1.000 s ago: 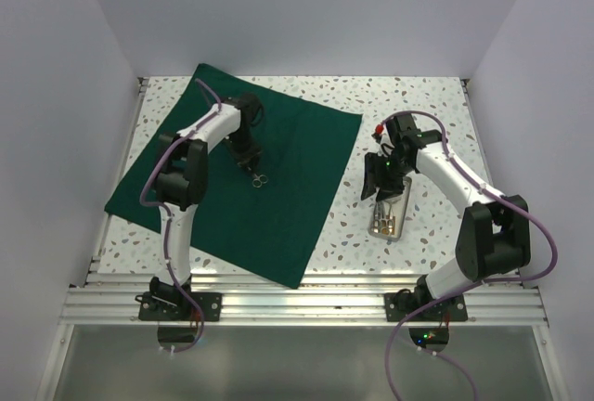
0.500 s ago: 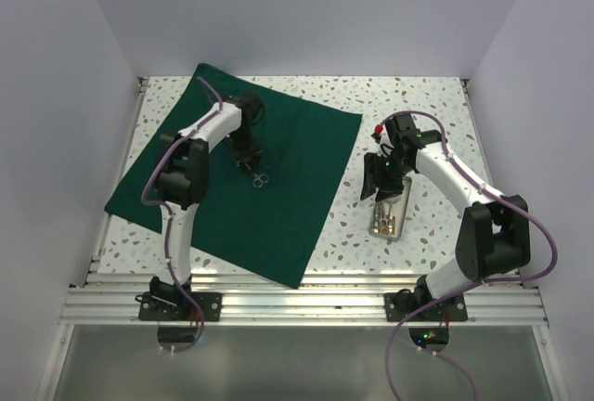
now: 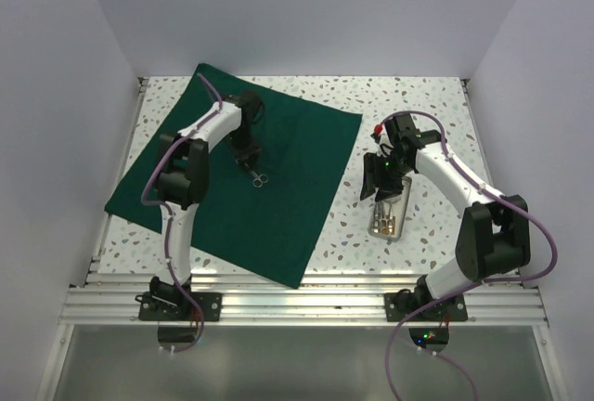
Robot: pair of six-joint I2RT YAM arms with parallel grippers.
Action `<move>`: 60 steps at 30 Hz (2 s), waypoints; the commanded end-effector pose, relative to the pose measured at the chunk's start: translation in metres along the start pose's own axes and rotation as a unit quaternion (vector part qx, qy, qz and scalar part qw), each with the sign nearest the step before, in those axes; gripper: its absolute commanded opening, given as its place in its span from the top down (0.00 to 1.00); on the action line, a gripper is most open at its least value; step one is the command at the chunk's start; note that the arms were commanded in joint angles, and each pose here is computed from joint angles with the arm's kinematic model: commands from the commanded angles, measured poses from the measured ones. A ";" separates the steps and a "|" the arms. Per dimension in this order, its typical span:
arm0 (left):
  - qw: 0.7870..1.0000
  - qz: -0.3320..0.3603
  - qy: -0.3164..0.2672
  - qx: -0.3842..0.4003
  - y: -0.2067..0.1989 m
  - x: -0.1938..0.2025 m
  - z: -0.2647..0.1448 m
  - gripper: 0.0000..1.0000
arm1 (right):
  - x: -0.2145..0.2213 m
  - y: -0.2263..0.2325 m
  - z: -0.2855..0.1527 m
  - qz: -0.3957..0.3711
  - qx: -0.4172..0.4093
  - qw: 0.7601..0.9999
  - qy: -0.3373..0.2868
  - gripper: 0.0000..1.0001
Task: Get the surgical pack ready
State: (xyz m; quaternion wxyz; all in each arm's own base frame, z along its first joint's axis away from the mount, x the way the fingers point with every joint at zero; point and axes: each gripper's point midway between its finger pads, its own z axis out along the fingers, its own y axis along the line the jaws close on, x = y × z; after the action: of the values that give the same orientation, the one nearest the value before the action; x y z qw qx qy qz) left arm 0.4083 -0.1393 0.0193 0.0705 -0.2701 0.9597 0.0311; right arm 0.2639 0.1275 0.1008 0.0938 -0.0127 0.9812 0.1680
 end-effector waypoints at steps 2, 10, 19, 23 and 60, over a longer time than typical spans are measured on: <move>0.998 -0.004 -0.052 0.021 -0.006 -0.026 -0.016 0.69 | -0.011 0.010 -0.007 -0.013 -0.018 1.000 -0.019 0.51; 0.999 -0.004 -0.033 0.000 -0.002 -0.022 0.005 0.69 | -0.012 0.010 -0.007 -0.013 -0.016 1.000 -0.018 0.51; 1.000 0.007 -0.016 -0.016 0.008 -0.019 0.025 0.73 | -0.013 0.010 -0.006 -0.012 -0.017 1.000 -0.017 0.51; 1.000 0.019 -0.010 -0.011 0.006 -0.017 0.028 0.86 | -0.014 0.011 -0.005 -0.011 -0.018 1.000 -0.016 0.51; 0.941 0.193 -0.019 0.279 -0.053 0.081 -0.112 1.00 | -0.045 0.189 0.017 -0.036 -0.322 0.946 -0.011 0.35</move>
State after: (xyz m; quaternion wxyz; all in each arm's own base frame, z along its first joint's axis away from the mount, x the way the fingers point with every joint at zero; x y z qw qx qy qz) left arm 0.3558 -0.2279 0.0978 0.1360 -0.0712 0.9712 -0.1821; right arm 0.2889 0.2853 0.1284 0.0808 -0.0565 0.8990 0.4266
